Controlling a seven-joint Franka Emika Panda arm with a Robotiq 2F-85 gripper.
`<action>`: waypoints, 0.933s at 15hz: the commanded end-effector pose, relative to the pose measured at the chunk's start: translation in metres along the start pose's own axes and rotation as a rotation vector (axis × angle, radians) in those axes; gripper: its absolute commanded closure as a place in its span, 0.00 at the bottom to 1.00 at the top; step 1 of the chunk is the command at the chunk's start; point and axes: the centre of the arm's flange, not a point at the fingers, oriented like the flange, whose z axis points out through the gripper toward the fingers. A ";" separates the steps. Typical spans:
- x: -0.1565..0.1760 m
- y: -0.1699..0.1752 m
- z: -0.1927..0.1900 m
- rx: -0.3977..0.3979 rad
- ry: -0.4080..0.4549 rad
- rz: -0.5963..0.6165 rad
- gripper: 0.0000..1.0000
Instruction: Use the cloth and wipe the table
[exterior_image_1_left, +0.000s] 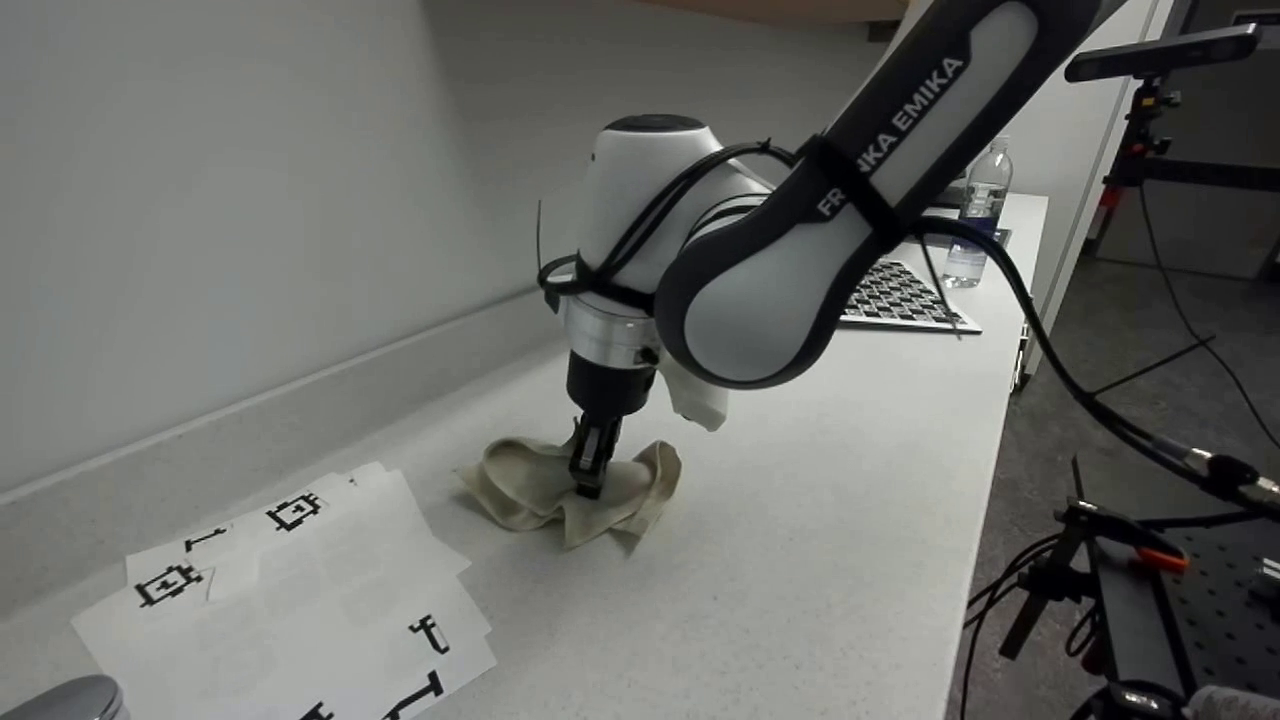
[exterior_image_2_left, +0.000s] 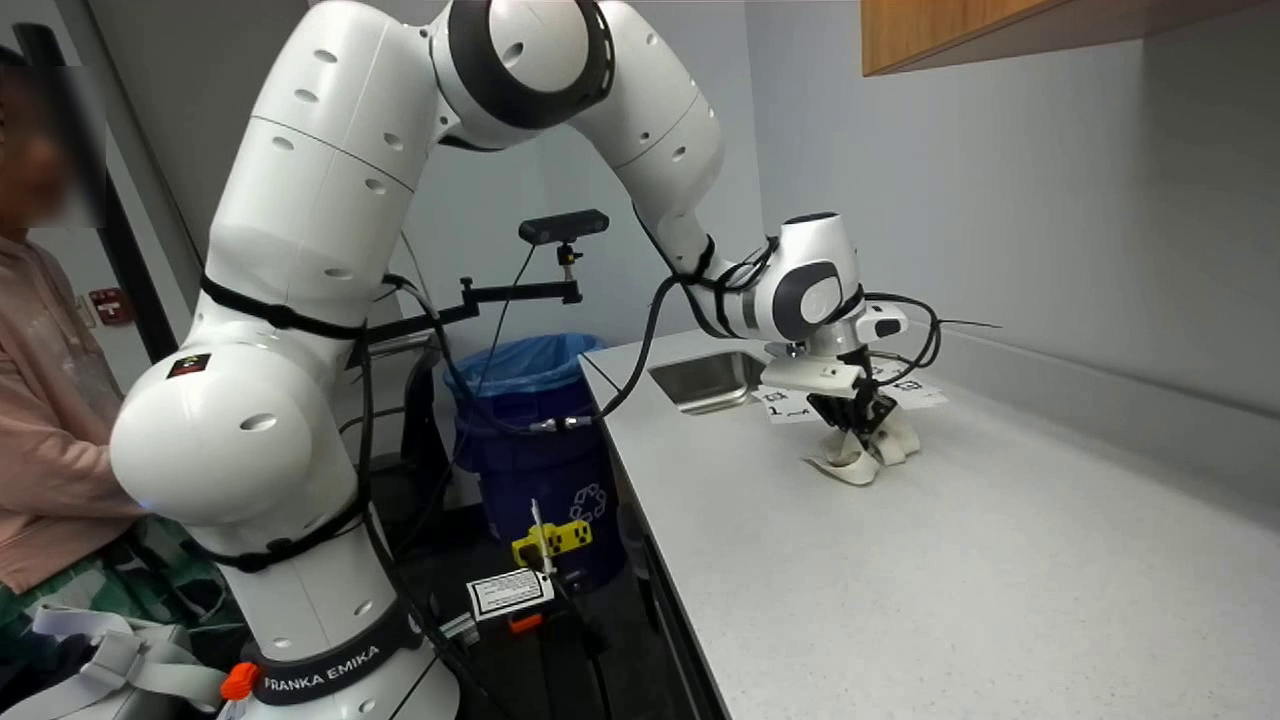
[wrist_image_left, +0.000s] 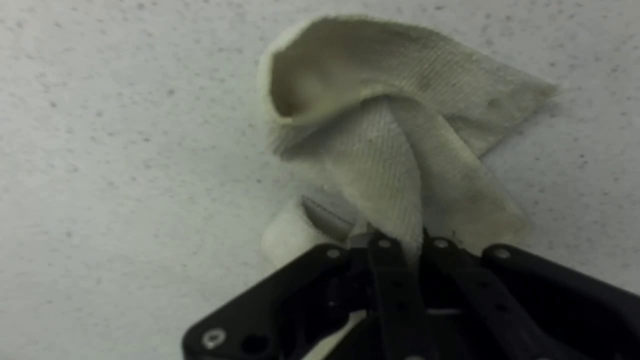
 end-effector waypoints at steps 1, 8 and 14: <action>0.024 -0.026 0.008 0.023 -0.017 -0.068 0.98; 0.006 0.013 -0.006 0.019 0.020 -0.014 0.98; -0.043 0.085 -0.018 -0.004 0.080 0.131 0.98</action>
